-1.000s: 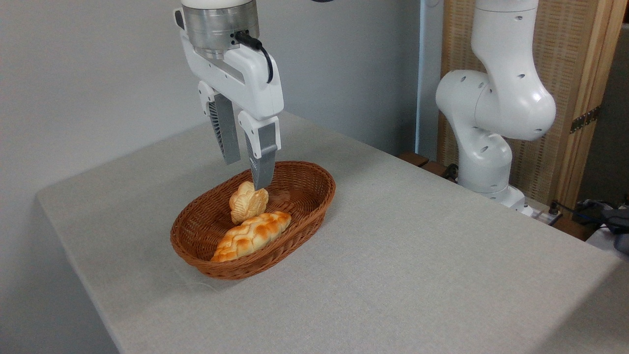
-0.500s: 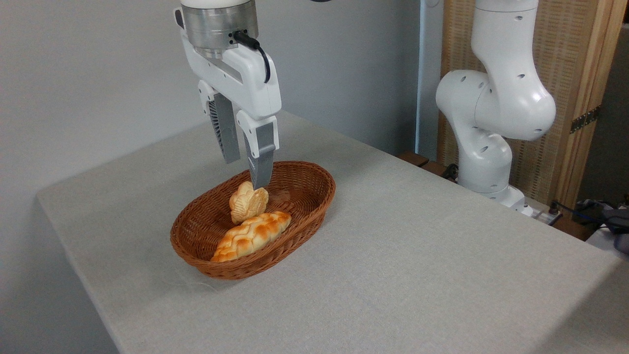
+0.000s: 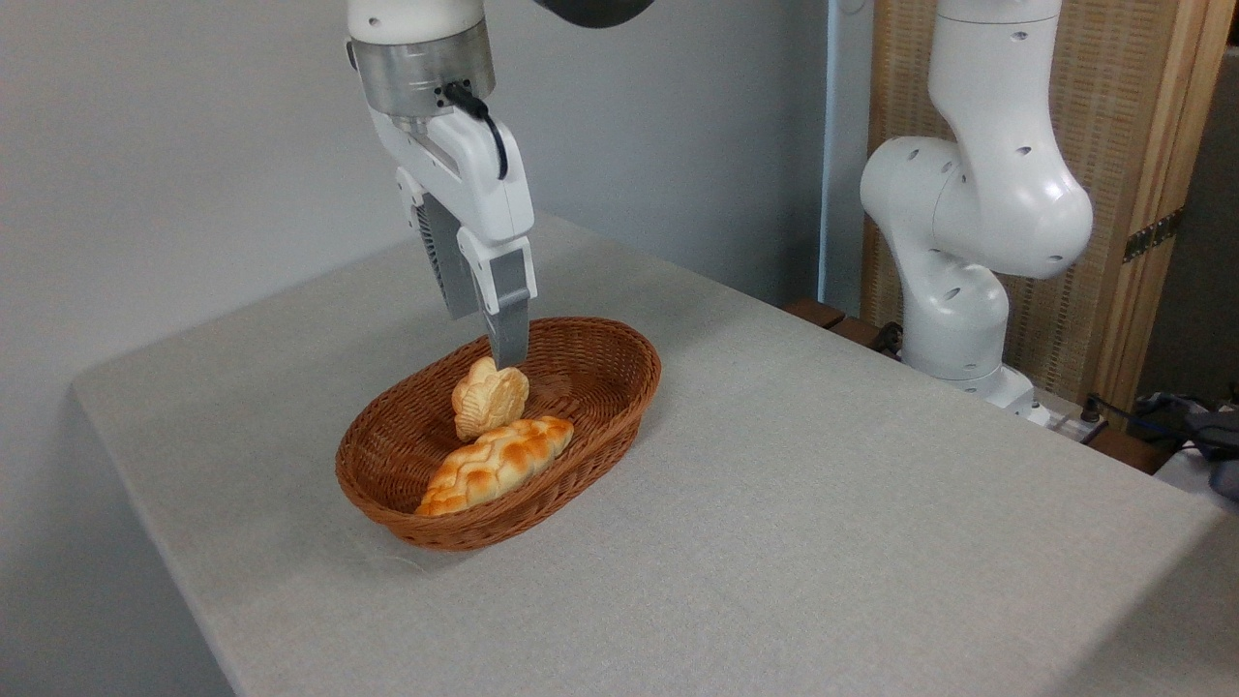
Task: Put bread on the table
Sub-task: 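Lower the open gripper down onto the small round roll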
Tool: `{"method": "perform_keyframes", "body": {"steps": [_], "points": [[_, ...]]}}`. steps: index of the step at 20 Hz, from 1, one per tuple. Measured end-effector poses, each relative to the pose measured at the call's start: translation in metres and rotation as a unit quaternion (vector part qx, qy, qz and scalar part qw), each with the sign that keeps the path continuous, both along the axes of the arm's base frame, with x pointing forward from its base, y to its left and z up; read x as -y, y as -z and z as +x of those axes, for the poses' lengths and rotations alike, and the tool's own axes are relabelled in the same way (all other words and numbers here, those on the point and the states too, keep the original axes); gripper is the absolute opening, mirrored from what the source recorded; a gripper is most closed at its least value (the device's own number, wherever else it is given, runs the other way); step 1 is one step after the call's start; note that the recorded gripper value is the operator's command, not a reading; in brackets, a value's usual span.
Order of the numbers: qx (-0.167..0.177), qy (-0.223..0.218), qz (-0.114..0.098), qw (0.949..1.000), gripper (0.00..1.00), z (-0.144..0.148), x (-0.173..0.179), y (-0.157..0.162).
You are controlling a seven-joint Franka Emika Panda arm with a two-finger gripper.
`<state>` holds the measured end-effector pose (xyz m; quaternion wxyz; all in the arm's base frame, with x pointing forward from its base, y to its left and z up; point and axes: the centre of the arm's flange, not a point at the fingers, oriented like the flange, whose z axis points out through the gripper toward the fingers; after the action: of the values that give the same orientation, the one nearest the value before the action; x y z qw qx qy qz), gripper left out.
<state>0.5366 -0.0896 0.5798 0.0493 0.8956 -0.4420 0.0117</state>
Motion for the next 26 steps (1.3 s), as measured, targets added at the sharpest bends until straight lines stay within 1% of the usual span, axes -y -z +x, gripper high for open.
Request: {"method": "perform_keyframes", "body": {"steps": [2, 4, 8, 11, 14, 21, 26], "points": [[-0.013, 0.005, 0.002, 0.9999, 1.0, -0.004, 0.011, 0.012], [-0.019, -0.006, 0.004, 0.9998, 1.0, -0.007, 0.021, 0.024], [-0.005, -0.061, 0.003, 0.9981, 1.0, -0.012, 0.044, 0.045], [0.001, -0.083, 0.001, 0.9966, 1.0, -0.017, 0.061, 0.057], [-0.004, -0.107, -0.01, 0.9942, 1.0, -0.023, 0.075, 0.07], [-0.018, -0.117, -0.01, 0.993, 1.0, -0.034, 0.09, 0.097], [-0.024, -0.116, -0.009, 0.993, 1.0, -0.037, 0.093, 0.111]]}}
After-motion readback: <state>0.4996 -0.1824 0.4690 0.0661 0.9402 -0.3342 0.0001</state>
